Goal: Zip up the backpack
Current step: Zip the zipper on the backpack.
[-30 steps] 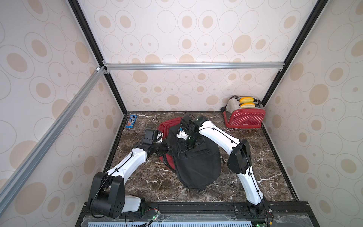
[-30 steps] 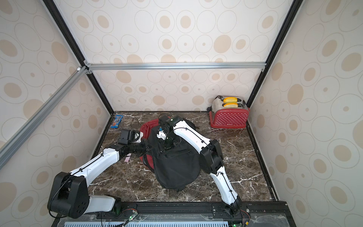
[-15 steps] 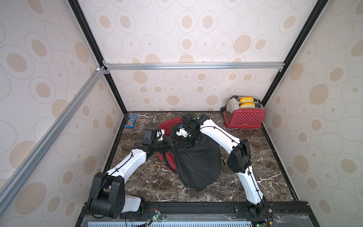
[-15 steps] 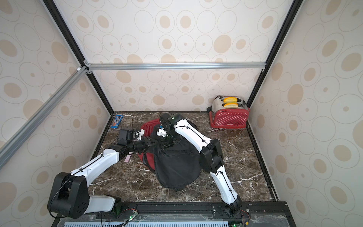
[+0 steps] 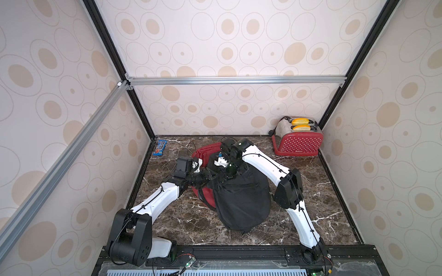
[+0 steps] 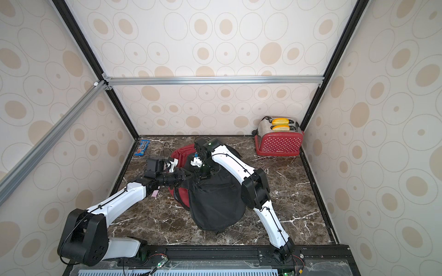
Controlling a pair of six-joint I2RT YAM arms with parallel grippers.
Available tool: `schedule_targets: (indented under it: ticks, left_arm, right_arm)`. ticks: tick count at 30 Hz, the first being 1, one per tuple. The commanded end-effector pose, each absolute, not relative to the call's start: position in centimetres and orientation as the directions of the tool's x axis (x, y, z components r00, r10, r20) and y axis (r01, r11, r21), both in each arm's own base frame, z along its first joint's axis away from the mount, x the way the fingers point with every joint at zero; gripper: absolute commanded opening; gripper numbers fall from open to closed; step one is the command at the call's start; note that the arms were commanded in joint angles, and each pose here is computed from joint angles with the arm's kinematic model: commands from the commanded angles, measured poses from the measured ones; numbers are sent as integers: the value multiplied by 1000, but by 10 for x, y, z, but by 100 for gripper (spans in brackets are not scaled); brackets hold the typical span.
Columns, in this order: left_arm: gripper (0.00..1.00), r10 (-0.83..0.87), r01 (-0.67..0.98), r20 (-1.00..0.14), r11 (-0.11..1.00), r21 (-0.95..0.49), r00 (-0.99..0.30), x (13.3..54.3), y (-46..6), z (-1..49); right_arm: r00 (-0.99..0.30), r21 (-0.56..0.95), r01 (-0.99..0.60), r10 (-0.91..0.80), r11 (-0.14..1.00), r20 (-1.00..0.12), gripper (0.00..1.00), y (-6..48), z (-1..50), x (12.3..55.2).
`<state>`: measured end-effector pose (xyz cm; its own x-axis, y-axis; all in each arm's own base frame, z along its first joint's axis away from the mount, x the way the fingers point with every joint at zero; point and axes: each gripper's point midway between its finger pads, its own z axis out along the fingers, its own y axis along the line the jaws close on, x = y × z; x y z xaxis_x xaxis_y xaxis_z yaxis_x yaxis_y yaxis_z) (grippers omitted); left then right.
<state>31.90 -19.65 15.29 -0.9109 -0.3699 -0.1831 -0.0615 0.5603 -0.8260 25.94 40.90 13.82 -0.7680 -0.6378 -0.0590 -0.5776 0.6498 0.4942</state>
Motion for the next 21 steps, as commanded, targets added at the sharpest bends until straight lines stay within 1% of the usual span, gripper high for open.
schedule_targets:
  ticks: [1,5,7,9,10,11,12,16,17,18,21]
  left_arm:
    - [44,-285,-18,-168,551,-835,-944,304,-213,151]
    - [27,-270,-24,-156,562,-827,-950,303,-213,144]
    - [26,-263,-28,-148,567,-823,-953,302,-213,140]
    - [27,-260,-33,-141,570,-821,-955,301,-213,136]
    - [30,-259,-33,-140,566,-824,-956,302,-214,137]
    - [41,-260,-34,-139,566,-824,-956,302,-214,136]
    - [47,-259,-34,-139,566,-824,-956,302,-214,136]
    - [60,-254,-18,-155,568,-823,-955,304,-214,140]
    - [63,-251,-17,-153,567,-824,-956,303,-214,139]
    - [63,-246,-16,-151,567,-824,-957,303,-215,138]
    - [62,-235,-23,-138,573,-819,-962,301,-215,131]
  right_arm:
    - [-767,536,-577,-635,617,-94,0,422,145,262]
    - [-772,541,-567,-629,621,-87,0,420,144,262]
    - [-775,548,-564,-625,618,-92,0,421,145,263]
    - [-779,565,-546,-624,619,-70,0,419,140,258]
    - [-780,563,-546,-621,621,-72,0,419,139,259]
    - [-780,564,-545,-622,620,-71,0,419,138,258]
    - [-780,565,-544,-622,620,-69,0,419,138,258]
    - [-782,580,-536,-620,614,-66,0,419,138,257]
    - [-782,582,-535,-619,613,-67,0,419,138,257]
    - [-784,584,-531,-617,614,-65,0,419,137,257]
    - [-791,596,-515,-609,617,-53,0,417,134,258]
